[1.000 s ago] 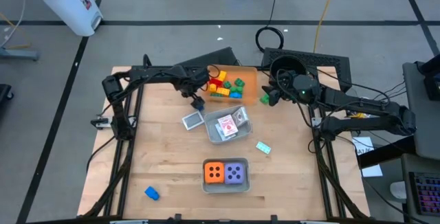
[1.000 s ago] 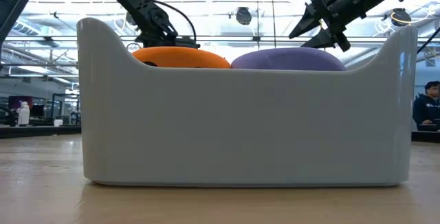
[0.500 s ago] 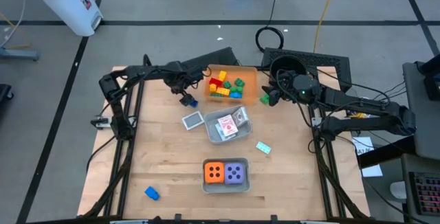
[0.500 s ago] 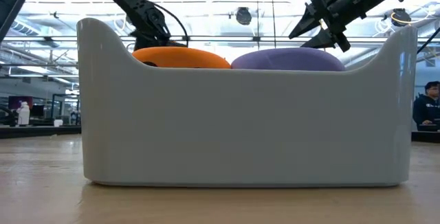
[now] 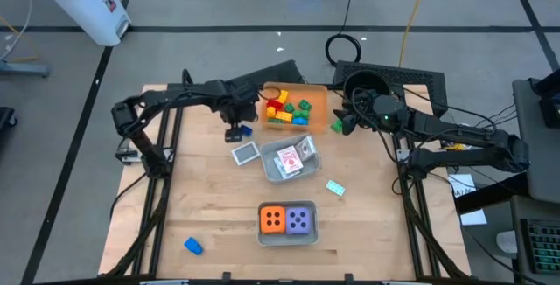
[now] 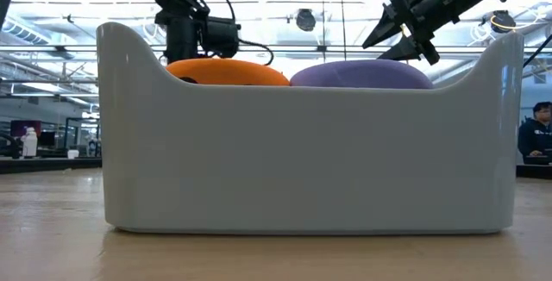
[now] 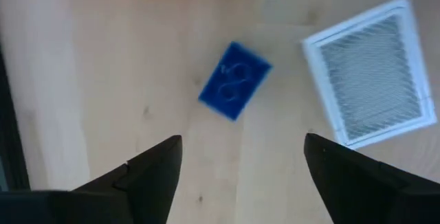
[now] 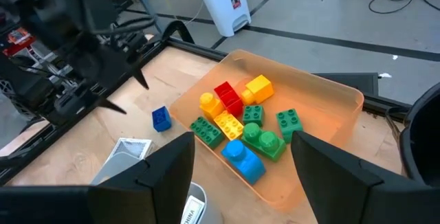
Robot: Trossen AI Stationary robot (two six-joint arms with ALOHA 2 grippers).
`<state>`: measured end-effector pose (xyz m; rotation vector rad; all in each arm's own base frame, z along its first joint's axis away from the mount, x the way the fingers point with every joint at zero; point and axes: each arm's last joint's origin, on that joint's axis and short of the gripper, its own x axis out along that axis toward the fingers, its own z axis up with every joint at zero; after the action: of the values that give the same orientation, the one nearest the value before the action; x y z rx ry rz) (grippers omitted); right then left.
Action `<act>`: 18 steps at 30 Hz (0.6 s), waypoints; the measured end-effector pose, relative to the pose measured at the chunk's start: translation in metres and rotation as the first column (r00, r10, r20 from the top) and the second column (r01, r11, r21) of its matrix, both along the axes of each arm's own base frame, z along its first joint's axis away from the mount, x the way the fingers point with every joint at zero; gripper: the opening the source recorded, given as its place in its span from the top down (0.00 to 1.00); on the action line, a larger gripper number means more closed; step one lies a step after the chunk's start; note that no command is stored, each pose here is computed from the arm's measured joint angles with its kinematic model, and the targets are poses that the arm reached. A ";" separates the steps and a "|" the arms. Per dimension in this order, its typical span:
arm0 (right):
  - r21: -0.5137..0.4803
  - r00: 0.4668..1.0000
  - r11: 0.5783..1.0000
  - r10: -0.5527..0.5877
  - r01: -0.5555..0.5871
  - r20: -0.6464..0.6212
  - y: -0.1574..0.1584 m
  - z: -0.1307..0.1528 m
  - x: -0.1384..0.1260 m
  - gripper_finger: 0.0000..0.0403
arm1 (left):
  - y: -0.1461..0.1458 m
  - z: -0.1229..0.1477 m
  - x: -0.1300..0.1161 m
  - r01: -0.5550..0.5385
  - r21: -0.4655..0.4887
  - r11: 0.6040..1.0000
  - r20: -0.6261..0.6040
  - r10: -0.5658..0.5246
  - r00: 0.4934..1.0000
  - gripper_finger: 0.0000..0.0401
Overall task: Pick & Place Toys
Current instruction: Put the blue game piece into the orange bin
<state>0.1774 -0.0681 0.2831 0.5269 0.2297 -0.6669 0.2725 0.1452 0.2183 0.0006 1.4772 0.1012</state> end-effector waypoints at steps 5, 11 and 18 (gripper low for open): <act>0.000 1.000 1.000 0.000 0.000 -0.002 0.000 0.000 0.000 0.41 | -0.009 -0.002 0.013 0.104 0.036 0.994 0.042 -0.105 0.994 0.25; 0.004 1.000 1.000 0.000 0.000 -0.013 0.000 -0.001 -0.001 0.41 | -0.006 -0.016 0.021 0.118 0.010 0.993 0.042 -0.119 0.992 0.26; 0.008 1.000 1.000 0.000 0.000 -0.024 0.000 -0.002 -0.001 0.41 | -0.003 -0.034 0.026 0.180 -0.006 0.984 -0.006 -0.180 0.984 0.26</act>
<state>0.1765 -0.0677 0.2810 0.5265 0.2549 -0.6726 0.2986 0.1423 0.1841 0.1294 1.4769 -0.0499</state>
